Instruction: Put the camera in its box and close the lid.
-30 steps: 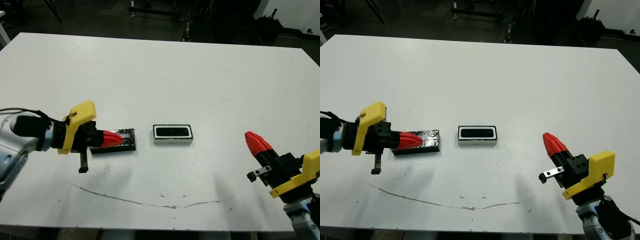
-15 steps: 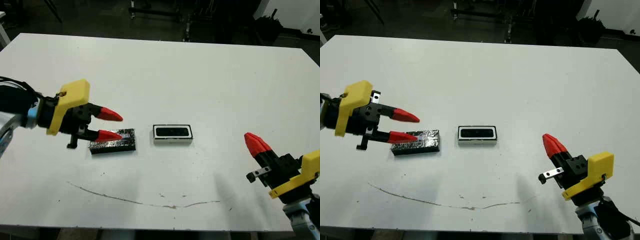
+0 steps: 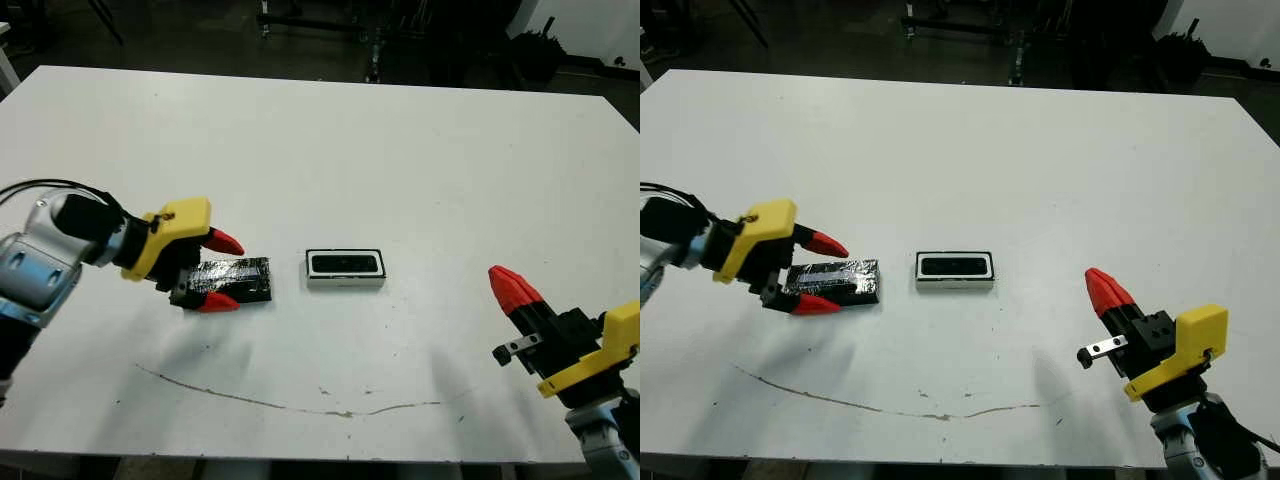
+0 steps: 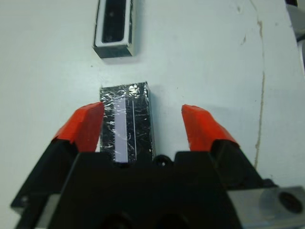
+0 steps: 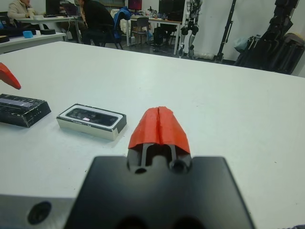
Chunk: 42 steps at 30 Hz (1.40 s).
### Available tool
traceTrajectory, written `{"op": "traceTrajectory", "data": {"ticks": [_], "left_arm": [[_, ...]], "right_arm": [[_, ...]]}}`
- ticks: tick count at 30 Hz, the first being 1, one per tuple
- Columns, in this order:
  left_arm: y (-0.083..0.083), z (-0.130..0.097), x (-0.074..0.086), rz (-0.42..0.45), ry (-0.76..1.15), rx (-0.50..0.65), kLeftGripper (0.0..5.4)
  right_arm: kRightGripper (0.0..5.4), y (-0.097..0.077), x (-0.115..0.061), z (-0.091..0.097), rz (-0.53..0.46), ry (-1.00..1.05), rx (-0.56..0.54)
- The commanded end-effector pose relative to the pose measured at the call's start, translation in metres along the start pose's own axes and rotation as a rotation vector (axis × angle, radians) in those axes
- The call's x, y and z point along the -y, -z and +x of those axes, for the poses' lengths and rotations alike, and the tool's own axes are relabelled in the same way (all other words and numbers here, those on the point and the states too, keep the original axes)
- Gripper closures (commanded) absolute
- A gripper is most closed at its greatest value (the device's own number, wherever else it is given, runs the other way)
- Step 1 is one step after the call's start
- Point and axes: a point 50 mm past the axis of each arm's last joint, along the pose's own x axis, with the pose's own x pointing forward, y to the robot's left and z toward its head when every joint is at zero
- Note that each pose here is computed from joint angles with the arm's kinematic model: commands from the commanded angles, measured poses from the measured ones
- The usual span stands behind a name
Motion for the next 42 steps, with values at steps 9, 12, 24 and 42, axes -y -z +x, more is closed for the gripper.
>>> {"op": "traceTrajectory", "data": {"ticks": [9,12,24,42], "left_arm": [[0.017,0.004,-0.002,-0.031,-0.009,-0.017,0.02],[0.019,0.004,-0.003,-0.034,-0.017,-0.029,0.02],[0.028,0.003,-0.007,-0.043,-0.053,-0.08,0.02],[0.039,0.005,-0.004,-0.041,-0.062,-0.106,0.02]], "right_arm": [[5.4,0.002,0.002,-0.001,-0.005,-0.007,-0.016],[5.4,0.002,0.002,-0.001,-0.001,-0.009,-0.013],[5.4,0.001,0.002,0.001,-0.005,-0.022,-0.01],[5.4,0.0,0.002,-0.001,0.005,-0.015,-0.013]]}}
